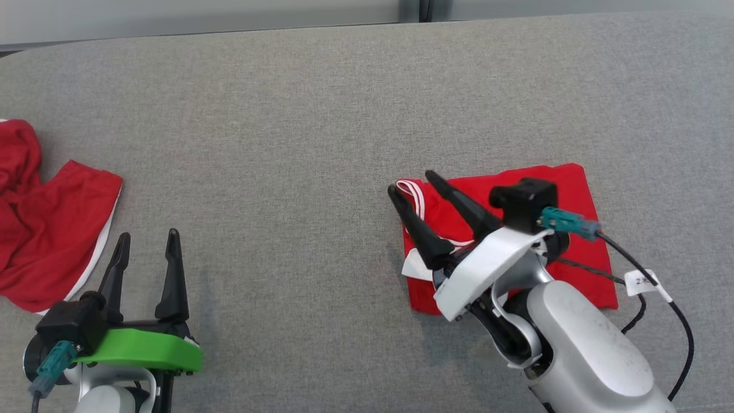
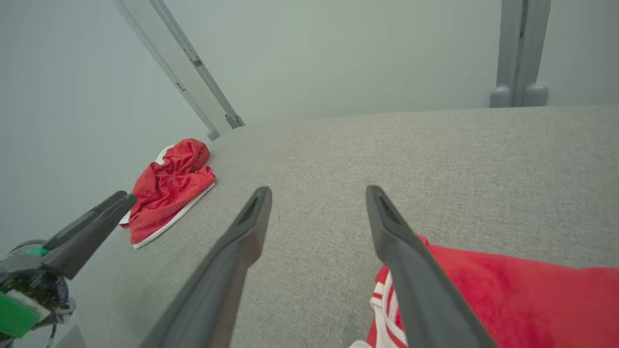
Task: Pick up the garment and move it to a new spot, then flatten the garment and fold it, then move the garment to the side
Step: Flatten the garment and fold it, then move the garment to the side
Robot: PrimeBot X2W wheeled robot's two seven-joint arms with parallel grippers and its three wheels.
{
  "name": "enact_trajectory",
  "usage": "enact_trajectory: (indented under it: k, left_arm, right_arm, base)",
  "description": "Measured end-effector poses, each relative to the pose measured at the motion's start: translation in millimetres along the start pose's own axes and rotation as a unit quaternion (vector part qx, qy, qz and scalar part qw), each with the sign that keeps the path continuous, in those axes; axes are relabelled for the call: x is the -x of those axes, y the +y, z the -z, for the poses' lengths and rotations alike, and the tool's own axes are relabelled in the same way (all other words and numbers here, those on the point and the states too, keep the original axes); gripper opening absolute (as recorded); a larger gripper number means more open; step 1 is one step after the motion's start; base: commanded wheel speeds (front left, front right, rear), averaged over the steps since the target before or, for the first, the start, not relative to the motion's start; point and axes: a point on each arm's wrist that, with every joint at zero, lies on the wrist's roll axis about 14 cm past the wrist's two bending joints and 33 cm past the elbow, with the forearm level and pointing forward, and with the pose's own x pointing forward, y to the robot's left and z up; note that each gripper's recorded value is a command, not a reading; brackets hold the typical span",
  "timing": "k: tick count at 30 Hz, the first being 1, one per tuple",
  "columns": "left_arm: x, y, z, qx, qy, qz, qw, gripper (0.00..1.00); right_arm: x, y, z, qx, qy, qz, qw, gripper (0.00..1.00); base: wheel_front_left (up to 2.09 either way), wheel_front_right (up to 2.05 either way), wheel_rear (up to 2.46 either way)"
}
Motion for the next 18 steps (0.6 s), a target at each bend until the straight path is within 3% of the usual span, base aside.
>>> enact_trajectory:
  k: [2,4,8,11,18]
  left_arm:
    - [0,3,-2,0.001,-0.003,-0.005,1.0,1.0]
    - [-1,4,-4,0.003,-0.007,-0.009,1.0,1.0]
    - [-2,0,-3,0.01,-0.007,-0.008,1.0,1.0]
    - [-2,-7,-1,0.016,-0.006,0.0,1.0,1.0]
    - [1,-8,1,0.023,-0.004,0.0,1.0,1.0]
  right_arm:
    - [-1,-1,-21,-0.017,-0.035,0.003,0.999,1.0]
    - [2,-21,-32,-0.021,-0.056,0.039,0.997,1.0]
    - [39,-120,-21,0.017,-0.03,0.185,0.982,1.0]
    - [74,-168,2,0.01,0.005,0.258,0.966,1.0]
    - [94,-180,49,-0.047,0.061,0.292,0.953,1.0]
  base:
    - [0.0,0.0,0.0]
    - [0.0,0.0,0.0]
    - [0.0,0.0,0.0]
    - [0.0,0.0,0.0]
    - [0.0,0.0,0.0]
